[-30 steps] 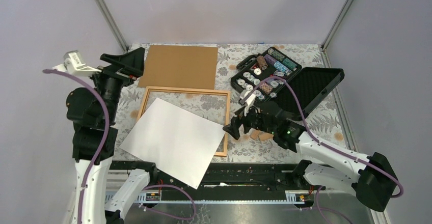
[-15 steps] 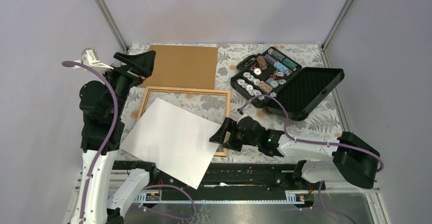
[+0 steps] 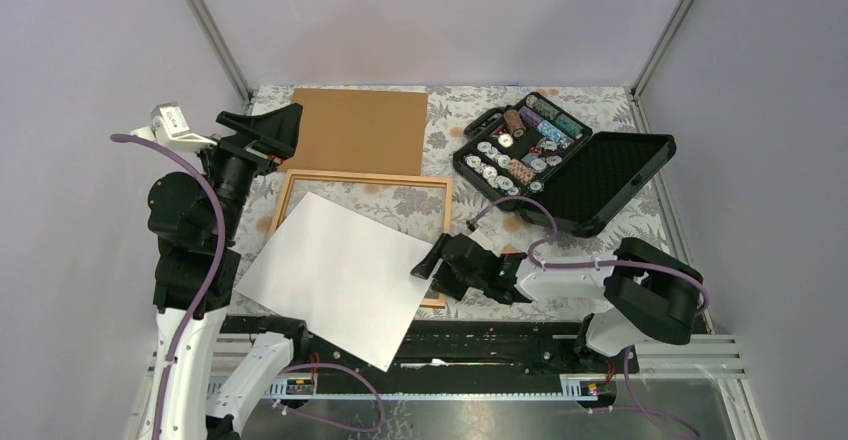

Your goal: Put the photo into the frame

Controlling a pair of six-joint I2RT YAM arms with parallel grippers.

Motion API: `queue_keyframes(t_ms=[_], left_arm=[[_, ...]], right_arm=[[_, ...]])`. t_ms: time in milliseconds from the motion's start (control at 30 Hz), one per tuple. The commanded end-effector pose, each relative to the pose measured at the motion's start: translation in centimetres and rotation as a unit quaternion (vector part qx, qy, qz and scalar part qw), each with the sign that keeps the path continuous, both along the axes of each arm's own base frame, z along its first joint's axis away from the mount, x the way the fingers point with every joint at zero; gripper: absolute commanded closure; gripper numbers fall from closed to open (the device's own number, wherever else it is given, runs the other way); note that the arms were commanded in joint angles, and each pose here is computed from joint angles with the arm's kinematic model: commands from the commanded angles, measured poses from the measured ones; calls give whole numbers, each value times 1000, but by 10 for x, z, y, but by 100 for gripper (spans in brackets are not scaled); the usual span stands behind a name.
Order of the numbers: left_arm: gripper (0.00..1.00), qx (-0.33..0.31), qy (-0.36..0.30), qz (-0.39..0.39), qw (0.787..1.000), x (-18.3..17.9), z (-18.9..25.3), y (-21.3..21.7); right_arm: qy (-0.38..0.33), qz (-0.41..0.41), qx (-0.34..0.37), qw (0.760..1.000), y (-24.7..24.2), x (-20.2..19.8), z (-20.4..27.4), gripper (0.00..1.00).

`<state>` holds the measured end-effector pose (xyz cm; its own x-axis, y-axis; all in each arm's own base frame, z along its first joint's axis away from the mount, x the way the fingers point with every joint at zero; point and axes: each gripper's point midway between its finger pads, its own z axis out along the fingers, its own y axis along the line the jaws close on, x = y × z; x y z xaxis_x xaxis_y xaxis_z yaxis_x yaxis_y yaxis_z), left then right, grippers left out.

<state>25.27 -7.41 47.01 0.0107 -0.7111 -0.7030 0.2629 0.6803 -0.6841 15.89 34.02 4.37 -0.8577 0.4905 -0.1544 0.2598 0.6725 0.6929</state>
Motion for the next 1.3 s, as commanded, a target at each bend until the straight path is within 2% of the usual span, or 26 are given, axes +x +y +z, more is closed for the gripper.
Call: queue_keyframes(t_ms=[0, 133, 200, 267, 400, 533, 633, 767, 900, 1000, 1167, 1267], left_arm=[[1, 2, -23, 7, 1000, -1, 10, 2], [1, 3, -24, 7, 1000, -1, 10, 2], [1, 4, -22, 7, 1000, -1, 9, 2], [1, 7, -20, 7, 1000, 0, 8, 2], [1, 9, -17, 8, 1000, 2, 5, 2], [1, 6, -15, 6, 1000, 6, 2, 0], [1, 3, -12, 1, 1000, 9, 0, -2], [1, 3, -8, -1, 1000, 13, -3, -3], [1, 3, -2, -3, 1000, 19, -9, -5], [1, 5, 3, -2, 1000, 23, -13, -6], [1, 5, 7, -3, 1000, 30, -18, -7], [1, 3, 10, -10, 1000, 34, -21, -10]], right_arm=[[3, -36, -52, 998, -7, 7, -22, 26], [5, -29, -55, 998, 4, 9, -26, 24], [3, -30, -47, 998, 7, 10, -26, 27], [-9, -31, -34, 999, 9, 12, -22, 36], [-44, -45, -15, 998, 5, 25, -8, 65], [-79, -44, -1, 996, 3, 44, 7, 80], [-97, -51, 21, 994, -4, 61, 12, 100], [-126, -30, 17, 991, -16, 80, 18, 100], [-124, 22, -26, 992, -32, 96, 14, 100], [-124, 101, -40, 986, -33, 97, 14, 100], [-135, 229, -40, 963, -30, 95, 17, 100], [-138, 265, -30, 954, -28, 103, 20, 100]])
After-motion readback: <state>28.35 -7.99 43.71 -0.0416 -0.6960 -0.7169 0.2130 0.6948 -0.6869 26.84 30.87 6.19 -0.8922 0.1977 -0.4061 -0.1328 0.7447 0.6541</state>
